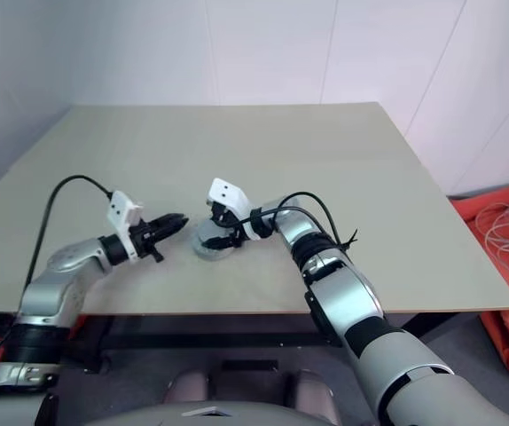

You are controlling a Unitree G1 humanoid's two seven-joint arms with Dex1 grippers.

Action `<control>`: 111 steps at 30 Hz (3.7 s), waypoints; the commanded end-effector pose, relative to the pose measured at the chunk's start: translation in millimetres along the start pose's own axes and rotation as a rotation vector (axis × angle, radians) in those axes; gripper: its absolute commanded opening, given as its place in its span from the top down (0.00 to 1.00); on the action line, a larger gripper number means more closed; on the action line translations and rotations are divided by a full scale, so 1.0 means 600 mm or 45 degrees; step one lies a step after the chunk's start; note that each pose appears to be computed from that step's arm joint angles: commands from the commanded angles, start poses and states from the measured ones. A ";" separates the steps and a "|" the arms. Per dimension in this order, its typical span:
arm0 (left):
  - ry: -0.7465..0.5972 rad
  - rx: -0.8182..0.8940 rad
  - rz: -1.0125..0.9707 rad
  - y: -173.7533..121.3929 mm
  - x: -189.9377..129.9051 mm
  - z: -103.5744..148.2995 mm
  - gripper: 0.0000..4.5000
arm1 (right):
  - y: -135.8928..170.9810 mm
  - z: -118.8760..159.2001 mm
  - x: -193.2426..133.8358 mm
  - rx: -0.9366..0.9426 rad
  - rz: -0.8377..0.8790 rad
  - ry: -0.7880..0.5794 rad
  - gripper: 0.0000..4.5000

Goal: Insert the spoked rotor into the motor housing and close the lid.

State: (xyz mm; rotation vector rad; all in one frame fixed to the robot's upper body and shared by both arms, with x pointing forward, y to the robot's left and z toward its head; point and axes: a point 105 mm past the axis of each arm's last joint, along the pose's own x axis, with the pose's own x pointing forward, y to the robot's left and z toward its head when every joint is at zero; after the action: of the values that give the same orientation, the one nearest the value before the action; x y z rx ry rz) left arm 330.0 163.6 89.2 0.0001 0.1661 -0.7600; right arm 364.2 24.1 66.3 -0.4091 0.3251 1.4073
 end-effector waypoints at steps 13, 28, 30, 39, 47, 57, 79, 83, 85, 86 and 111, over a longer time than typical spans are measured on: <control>0.143 0.069 0.072 -0.002 0.032 -0.037 1.00 | 0.007 -0.018 0.003 -0.005 0.013 0.061 0.31; 0.259 0.025 0.076 -0.001 0.039 -0.052 1.00 | 0.009 -0.010 -0.002 -0.009 0.049 0.036 0.01; 0.258 0.020 0.074 -0.003 0.040 -0.052 1.00 | 0.012 -0.006 -0.006 -0.015 0.079 0.028 0.00; 0.250 0.013 0.055 -0.011 0.048 -0.051 1.00 | 0.013 0.048 -0.075 -0.027 0.137 -0.113 0.00; 0.251 0.011 0.031 -0.015 0.052 -0.051 1.00 | -0.016 0.062 -0.162 0.393 -0.083 -0.345 0.00; 0.259 0.020 0.005 -0.019 0.054 -0.050 1.00 | 0.026 -0.059 -0.183 1.518 -0.211 -0.043 0.00; 0.262 0.011 0.002 -0.018 0.053 -0.050 1.00 | 0.051 -0.036 -0.083 1.904 -0.061 -0.236 0.00; 0.263 0.010 0.004 -0.018 0.053 -0.050 1.00 | 0.053 -0.042 -0.079 1.926 -0.064 -0.237 0.13; 0.262 0.007 0.004 -0.017 0.053 -0.050 1.00 | 0.054 -0.044 -0.076 1.948 -0.057 -0.246 0.28; 0.261 0.006 0.005 -0.017 0.053 -0.050 1.00 | 0.055 -0.044 -0.074 1.957 -0.053 -0.251 0.35; -0.298 -1.119 0.322 0.062 -0.037 0.008 0.94 | 0.020 0.011 -0.122 1.901 0.005 -0.541 0.75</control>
State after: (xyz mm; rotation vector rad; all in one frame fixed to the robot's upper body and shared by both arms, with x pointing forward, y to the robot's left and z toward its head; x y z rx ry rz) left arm 348.1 202.0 79.6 -0.8172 0.3263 -0.3342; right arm 333.7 -39.5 66.4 1.0664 1.0096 0.7721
